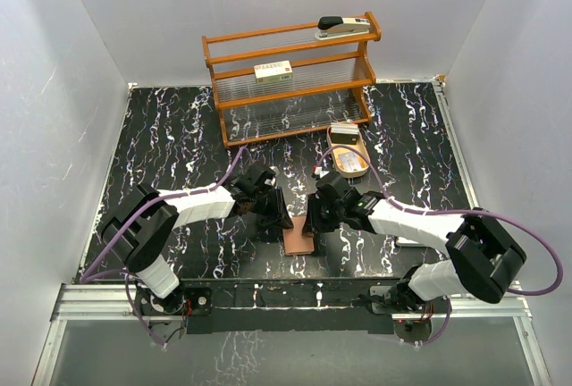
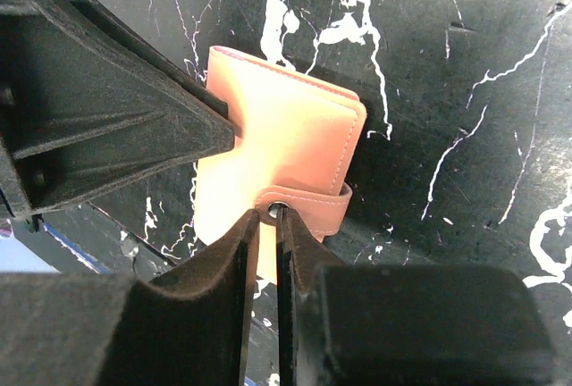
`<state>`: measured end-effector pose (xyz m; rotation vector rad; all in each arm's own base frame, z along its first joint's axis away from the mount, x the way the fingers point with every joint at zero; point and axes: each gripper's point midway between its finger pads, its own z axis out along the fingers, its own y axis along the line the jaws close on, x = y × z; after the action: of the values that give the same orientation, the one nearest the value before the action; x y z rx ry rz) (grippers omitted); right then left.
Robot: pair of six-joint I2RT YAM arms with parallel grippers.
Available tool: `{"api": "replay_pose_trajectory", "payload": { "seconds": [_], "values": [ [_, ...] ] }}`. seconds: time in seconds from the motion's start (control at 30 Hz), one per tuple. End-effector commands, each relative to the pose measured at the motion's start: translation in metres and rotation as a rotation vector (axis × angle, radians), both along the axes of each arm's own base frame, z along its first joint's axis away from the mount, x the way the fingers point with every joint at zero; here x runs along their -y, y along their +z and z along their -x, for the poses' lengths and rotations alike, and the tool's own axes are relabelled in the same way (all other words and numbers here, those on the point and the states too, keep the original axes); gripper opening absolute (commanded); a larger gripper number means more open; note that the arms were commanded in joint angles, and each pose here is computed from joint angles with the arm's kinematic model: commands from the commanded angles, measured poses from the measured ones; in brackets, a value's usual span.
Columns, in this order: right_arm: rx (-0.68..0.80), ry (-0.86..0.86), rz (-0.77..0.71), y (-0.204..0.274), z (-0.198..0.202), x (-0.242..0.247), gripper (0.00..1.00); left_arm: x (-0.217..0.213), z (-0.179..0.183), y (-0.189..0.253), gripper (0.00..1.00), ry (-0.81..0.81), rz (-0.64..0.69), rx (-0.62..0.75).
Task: Put the credit cards into the card holder
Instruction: Close the card holder at the center of the board.
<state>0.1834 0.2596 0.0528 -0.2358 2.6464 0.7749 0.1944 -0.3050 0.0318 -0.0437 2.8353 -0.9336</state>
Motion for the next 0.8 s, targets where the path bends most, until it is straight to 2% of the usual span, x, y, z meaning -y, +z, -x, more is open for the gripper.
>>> {"api": "replay_pose_trajectory", "payload": {
  "seconds": [0.0,0.77],
  "values": [
    [0.048,-0.007,-0.049,0.01,-0.014,-0.012,0.12,0.001,0.009,-0.005,0.19,-0.025,-0.011,-0.021],
    [-0.006,0.052,-0.062,0.002,-0.005,-0.021,0.1,0.002,0.008,-0.004,0.19,-0.016,-0.012,-0.012]
  ]
}}
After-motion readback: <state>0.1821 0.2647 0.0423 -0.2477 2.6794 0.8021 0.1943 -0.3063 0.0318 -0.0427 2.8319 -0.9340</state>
